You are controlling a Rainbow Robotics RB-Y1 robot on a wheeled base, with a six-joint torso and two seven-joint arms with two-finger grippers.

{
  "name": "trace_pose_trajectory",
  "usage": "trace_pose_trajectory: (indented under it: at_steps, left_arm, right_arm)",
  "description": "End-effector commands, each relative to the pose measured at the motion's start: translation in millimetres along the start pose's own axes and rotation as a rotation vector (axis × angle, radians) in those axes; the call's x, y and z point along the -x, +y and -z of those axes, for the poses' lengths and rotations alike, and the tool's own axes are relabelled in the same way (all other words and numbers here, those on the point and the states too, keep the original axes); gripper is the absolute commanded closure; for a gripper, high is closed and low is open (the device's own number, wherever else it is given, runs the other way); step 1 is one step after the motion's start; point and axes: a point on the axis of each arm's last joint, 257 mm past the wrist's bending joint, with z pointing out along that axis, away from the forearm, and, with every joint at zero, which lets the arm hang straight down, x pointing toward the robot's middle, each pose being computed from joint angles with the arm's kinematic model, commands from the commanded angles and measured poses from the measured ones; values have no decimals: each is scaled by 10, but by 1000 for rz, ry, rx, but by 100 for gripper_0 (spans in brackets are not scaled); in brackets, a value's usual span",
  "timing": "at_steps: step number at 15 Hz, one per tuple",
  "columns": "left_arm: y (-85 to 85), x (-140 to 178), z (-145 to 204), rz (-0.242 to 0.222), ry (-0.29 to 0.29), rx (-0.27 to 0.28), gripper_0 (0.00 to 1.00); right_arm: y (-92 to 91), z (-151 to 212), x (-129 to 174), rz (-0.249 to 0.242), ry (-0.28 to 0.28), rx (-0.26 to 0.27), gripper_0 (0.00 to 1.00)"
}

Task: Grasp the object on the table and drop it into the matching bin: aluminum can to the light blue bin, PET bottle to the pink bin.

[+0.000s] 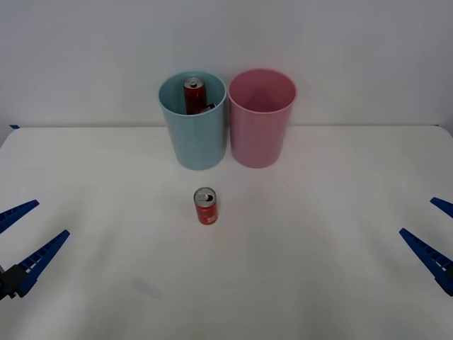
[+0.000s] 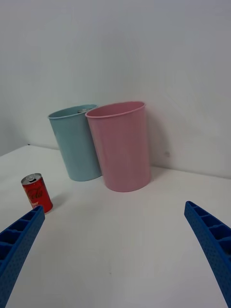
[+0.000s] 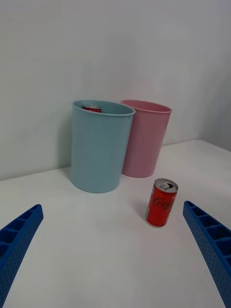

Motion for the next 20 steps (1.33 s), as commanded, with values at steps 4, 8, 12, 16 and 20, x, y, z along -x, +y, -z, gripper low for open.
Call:
trace_pose_trajectory:
  at_steps: [4, 8, 12, 16, 20]
  left_arm:
    - [0, 0, 0, 0, 0, 0, 0]
    - [0, 0, 0, 0, 0, 0, 0]
    - [0, 0, 0, 0, 0, 0, 0]
    - [0, 0, 0, 0, 0, 0, 0]
    - [0, 0, 0, 0, 0, 0, 0]
  right_arm:
    - [14, -14, 65, 14, 5, 23, 0]
    - [155, -104, -59, 11, 43, 85, 0]
    - [357, -227, -234, 13, 89, 159, 0]
    - [544, -443, -386, 41, 110, 217, 0]
    - [615, -687, -569, 122, 124, 210, 0]
